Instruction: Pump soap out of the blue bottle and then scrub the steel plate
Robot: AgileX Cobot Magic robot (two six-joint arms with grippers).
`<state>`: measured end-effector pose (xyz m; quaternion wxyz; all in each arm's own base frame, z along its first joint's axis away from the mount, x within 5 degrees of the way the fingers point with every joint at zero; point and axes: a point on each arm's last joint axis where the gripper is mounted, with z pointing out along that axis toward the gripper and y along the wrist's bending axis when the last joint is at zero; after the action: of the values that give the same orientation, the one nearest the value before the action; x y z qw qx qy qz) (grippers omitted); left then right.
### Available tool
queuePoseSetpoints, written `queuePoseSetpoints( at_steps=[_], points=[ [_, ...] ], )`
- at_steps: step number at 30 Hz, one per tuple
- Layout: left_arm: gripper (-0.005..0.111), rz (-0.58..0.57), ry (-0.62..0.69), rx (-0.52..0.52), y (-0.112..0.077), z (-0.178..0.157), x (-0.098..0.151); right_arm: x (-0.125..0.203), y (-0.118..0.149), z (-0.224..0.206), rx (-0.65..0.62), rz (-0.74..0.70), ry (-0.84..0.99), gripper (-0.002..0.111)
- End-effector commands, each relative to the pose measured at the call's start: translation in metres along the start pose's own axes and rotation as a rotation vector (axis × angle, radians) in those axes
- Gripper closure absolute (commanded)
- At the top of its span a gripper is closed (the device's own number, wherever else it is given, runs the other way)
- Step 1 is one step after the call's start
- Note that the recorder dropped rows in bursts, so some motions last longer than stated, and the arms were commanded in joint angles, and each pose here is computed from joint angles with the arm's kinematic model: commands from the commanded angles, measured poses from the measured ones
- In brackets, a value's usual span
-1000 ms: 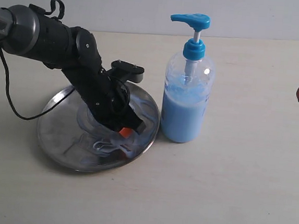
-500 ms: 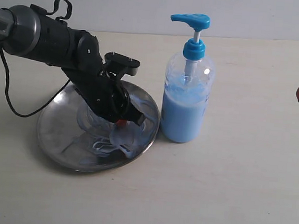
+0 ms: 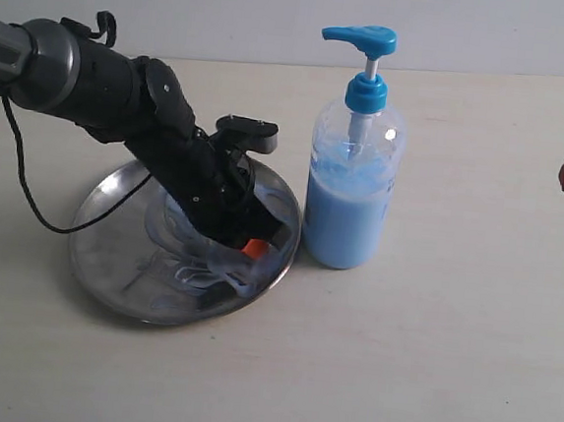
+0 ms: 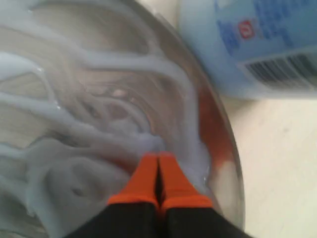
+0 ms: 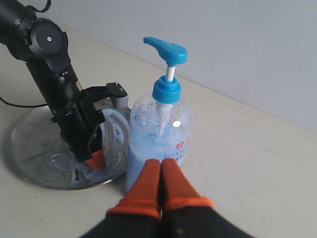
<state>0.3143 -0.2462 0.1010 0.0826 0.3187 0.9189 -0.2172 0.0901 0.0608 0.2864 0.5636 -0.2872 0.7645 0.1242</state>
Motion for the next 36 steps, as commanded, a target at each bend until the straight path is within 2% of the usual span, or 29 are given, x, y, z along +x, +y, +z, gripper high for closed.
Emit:
queuePoseSetpoints(
  at_steps=[1, 6, 9, 10, 13, 16, 20, 23, 25, 29, 36],
  points=[
    [0.107, 0.072, 0.175, -0.006, 0.005, 0.01, 0.021, 0.001, 0.0, 0.0, -0.003, -0.002, -0.016, 0.108],
    [0.107, 0.045, 0.207, -0.15, 0.018, 0.008, 0.024, 0.0, 0.001, 0.0, -0.009, 0.014, -0.018, 0.108],
    [0.107, 0.004, 0.162, -0.205, 0.022, 0.008, 0.02, 0.0, 0.001, 0.0, -0.009, 0.014, -0.018, 0.108],
    [0.107, -0.048, 0.101, -0.225, 0.024, 0.008, 0.015, 0.0, 0.001, 0.0, -0.009, 0.014, -0.018, 0.108],
    [0.107, -0.154, -0.013, -0.21, 0.023, 0.009, 0.006, 0.0, 0.001, 0.0, -0.009, 0.012, -0.018, 0.108],
    [0.107, -0.213, -0.049, -0.11, 0.014, 0.01, 0.002, 0.0, 0.001, 0.0, -0.009, 0.005, -0.018, 0.108],
    [0.107, -0.165, -0.001, -0.022, 0.006, 0.011, 0.005, 0.0, 0.001, -0.001, -0.009, 0.004, -0.019, 0.108],
    [0.107, -0.085, 0.092, 0.009, 0.003, 0.011, 0.014, 0.0, 0.001, -0.004, -0.006, 0.006, -0.038, 0.108],
    [0.107, -0.027, 0.148, -0.05, 0.009, 0.01, 0.019, -0.001, 0.0, -0.009, -0.003, 0.008, -0.053, 0.108],
    [0.107, -0.016, 0.169, -0.19, 0.022, 0.008, 0.021, 0.0, 0.0, -0.013, 0.0, 0.009, -0.062, 0.108],
    [0.107, -0.076, 0.043, -0.243, 0.026, 0.008, 0.01, 0.002, -0.001, -0.011, 0.003, 0.005, -0.033, 0.108]
  ],
)
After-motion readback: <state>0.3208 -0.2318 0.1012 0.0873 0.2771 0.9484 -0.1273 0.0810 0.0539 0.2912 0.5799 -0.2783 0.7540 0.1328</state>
